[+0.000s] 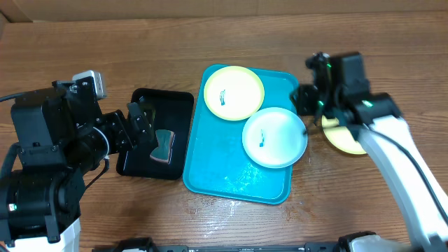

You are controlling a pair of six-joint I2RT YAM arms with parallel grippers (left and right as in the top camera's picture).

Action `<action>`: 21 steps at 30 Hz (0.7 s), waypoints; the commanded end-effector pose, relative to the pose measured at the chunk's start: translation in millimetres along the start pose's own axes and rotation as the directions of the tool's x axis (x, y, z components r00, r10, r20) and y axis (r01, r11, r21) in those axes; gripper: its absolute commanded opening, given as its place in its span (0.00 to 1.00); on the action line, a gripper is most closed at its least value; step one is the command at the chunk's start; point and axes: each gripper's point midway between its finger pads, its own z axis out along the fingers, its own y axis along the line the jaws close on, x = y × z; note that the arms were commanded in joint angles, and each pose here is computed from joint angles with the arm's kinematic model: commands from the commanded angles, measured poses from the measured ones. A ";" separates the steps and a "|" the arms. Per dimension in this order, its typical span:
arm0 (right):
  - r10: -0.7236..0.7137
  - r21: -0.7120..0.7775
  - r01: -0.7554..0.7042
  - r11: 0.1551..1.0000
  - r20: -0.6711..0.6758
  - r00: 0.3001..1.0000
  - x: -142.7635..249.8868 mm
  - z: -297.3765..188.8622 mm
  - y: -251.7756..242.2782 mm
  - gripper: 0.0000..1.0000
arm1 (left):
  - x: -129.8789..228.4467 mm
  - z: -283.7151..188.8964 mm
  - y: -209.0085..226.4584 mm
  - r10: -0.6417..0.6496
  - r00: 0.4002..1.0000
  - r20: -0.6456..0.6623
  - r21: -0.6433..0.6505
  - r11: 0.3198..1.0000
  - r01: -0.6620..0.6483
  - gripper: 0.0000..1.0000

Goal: Clean dirty plates on tray and stack at the side

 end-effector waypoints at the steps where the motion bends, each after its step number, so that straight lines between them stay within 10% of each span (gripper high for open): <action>1: 0.162 0.055 -0.155 0.986 -0.154 0.975 47.0 -15.3 -3.4 0.23 | -3.7 -5.1 -1.9 0.018 1.000 0.019 0.004 1.000 -0.018 1.00; 9: 0.327 0.245 -0.231 0.942 -0.507 0.797 200.5 18.3 -18.5 0.23 | -3.7 -5.1 -1.9 0.018 1.000 0.019 0.004 1.000 -0.018 1.00; 21: 0.388 0.355 -0.252 0.900 -0.391 0.834 240.0 59.6 -42.3 0.32 | -3.7 -5.1 -2.0 0.018 1.000 0.019 0.004 1.000 -0.018 1.00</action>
